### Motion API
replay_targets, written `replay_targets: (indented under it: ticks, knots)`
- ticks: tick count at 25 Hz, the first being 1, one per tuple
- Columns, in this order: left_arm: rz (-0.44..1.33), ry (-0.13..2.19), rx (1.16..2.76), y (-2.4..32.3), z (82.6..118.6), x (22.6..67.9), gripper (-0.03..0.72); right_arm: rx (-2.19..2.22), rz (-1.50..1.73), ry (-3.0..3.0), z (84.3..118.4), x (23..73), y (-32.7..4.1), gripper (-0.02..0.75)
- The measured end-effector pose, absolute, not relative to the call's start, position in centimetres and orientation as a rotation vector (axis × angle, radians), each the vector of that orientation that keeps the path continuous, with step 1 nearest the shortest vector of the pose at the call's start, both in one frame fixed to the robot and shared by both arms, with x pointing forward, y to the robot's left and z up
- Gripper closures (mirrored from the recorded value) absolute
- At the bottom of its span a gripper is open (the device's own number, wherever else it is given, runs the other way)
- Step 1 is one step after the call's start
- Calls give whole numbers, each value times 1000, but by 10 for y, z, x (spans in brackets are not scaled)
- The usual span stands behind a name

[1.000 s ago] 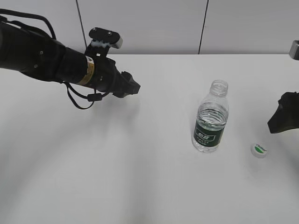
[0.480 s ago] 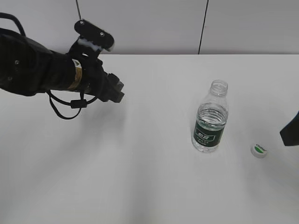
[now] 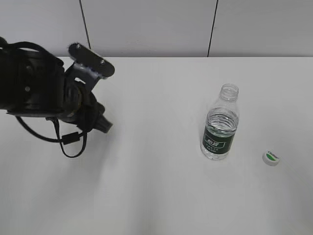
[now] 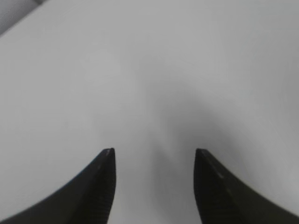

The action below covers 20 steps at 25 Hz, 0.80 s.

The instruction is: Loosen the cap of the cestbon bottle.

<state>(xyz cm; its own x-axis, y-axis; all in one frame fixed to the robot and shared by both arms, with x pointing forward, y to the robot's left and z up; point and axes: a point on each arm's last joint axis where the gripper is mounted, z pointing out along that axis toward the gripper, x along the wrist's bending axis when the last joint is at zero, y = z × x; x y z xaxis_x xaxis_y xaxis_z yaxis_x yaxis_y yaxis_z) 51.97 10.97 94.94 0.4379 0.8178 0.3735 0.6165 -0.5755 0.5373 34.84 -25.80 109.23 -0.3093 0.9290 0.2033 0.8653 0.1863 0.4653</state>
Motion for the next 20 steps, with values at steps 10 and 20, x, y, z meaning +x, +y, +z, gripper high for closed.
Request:
replay_targets:
  ticks: [10,20]
  knots:
    - [629,1739,2384,142,1002,462,359,1603,993,2138,1115,293,-267,162]
    - [558,1459,2085,200,1091,385,407,1510,1079,2051,1117,264,-272,162]
